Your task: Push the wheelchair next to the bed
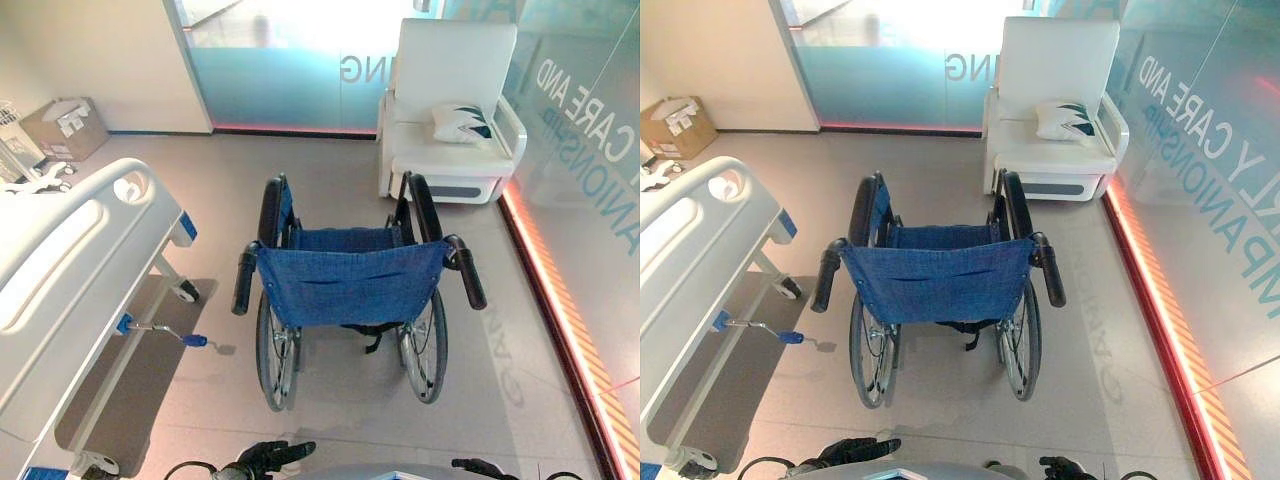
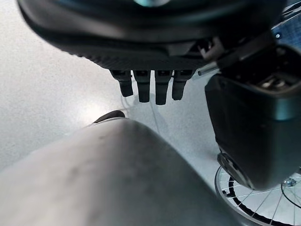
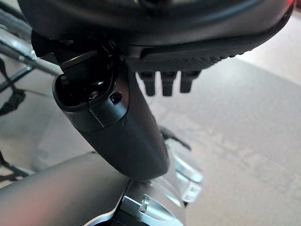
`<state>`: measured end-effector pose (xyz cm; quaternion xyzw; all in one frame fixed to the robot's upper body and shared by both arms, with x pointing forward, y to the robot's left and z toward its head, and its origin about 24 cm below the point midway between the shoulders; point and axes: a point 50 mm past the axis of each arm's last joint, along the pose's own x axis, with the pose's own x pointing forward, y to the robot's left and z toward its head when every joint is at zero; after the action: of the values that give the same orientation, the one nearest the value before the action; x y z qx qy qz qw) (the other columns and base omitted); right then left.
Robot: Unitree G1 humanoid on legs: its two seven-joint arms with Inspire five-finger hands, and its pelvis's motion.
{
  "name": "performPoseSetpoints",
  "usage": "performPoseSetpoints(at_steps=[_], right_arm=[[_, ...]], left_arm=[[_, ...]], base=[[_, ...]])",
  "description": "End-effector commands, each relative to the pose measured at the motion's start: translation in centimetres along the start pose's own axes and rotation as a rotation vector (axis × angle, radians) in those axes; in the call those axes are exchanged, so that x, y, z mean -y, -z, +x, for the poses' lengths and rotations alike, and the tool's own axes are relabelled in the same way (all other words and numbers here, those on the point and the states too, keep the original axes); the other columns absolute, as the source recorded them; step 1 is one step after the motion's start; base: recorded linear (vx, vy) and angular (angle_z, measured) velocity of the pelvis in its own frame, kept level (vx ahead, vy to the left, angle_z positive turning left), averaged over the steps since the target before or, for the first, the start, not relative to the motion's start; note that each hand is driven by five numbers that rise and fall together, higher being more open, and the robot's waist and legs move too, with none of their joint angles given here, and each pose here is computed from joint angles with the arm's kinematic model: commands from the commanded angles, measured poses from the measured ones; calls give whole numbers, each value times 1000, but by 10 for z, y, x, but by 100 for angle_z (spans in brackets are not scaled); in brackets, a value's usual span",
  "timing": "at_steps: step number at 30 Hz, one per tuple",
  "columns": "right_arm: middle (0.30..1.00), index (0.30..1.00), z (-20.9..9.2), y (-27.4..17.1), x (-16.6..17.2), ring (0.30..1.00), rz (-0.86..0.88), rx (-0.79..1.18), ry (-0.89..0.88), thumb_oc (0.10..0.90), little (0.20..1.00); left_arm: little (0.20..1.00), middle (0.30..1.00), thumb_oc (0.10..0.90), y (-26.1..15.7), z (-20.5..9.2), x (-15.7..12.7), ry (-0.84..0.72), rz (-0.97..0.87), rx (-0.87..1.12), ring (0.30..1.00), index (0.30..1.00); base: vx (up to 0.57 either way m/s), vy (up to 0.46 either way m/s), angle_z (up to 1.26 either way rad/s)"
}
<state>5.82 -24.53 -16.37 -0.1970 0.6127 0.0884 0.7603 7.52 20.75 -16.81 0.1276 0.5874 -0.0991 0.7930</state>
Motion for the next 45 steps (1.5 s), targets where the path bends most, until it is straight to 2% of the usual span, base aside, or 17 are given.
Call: performPoseSetpoints(at_steps=[1, 8, 10, 16, 20, 24, 26, 29, 33, 36, 37, 38, 39, 40, 41, 42, 45], right_arm=[[900, 900, 5, -45, -19, 900, -1, 139, -48, 800, 900], [900, 900, 6, -42, -22, 900, 43, 122, -59, 800, 900], [900, 900, 6, -39, -22, 900, 178, 104, -45, 800, 900], [900, 900, 5, -28, -3, 900, 342, 75, 72, 800, 900], [900, 900, -7, -28, 61, 900, 567, 139, 307, 800, 900], [900, 900, -27, -31, 119, 900, 614, 225, 476, 800, 900], [900, 900, -49, -40, 162, 900, 655, 301, 617, 800, 900], [900, 900, -79, -55, 202, 900, 708, 415, 776, 800, 900], [900, 900, -139, -100, 246, 900, 726, 679, 994, 800, 900], [900, 900, -176, -123, 259, 900, 715, 841, 1114, 800, 900], [900, 900, -208, -139, 265, 900, 700, 961, 1192, 800, 900], [900, 900, -211, -141, 265, 900, 701, 980, 1197, 800, 900], [900, 900, -244, -157, 267, 900, 679, 1119, 1254, 800, 900], [900, 900, -247, -158, 266, 900, 678, 1138, 1256, 800, 900], [900, 900, -276, -174, 261, 900, 651, 1277, 1269, 800, 900], [900, 900, -277, -174, 261, 900, 652, 1276, 1270, 800, 900], [900, 900, -314, -205, 247, 900, 598, 1507, 1154, 800, 900]], left_arm=[[900, 900, 800, -32, 4, -1, -6, 45, 92, 900, 900], [900, 900, 800, -35, 4, -2, -35, -103, 103, 900, 900], [900, 900, 800, -29, 5, -3, -37, -203, 73, 900, 900], [900, 900, 800, -21, 2, -18, -129, -329, 72, 900, 900], [900, 900, 800, -30, -11, -70, -335, -379, 177, 900, 900], [900, 900, 800, -50, -32, -120, -493, -348, 292, 900, 900], [900, 900, 800, -72, -55, -158, -573, -441, 414, 900, 900], [900, 900, 800, -95, -84, -190, -701, -420, 540, 900, 900], [900, 900, 800, -136, -141, -228, -982, -224, 701, 900, 900], [900, 900, 800, -160, -182, -244, -1149, -70, 782, 900, 900], [900, 900, 800, -184, -217, -249, -1199, -57, 902, 900, 900], [900, 900, 800, -186, -221, -249, -1201, -61, 919, 900, 900], [900, 900, 800, -205, -252, -248, -1218, -60, 1050, 900, 900], [900, 900, 800, -207, -256, -247, -1217, -61, 1067, 900, 900], [900, 900, 800, -226, -282, -239, -1180, -67, 1218, 900, 900], [900, 900, 800, -226, -283, -239, -1180, -68, 1218, 900, 900], [900, 900, 800, -254, -314, -220, -989, -122, 1464, 900, 900]], base=[[0, 0, 0], [0, 0, 0], [0, 0, 0], [6, 0, 0], [8, -5, -1], [-30, -1, 0], [-57, 15, 0], [-51, 10, 3], [-38, 19, -1], [-41, 17, -2], [-33, 15, 0], [-20, 19, 4], [-10, 9, 6], [16, 18, 8], [13, 9, 5], [27, 14, 5], [10, 4, 1]])
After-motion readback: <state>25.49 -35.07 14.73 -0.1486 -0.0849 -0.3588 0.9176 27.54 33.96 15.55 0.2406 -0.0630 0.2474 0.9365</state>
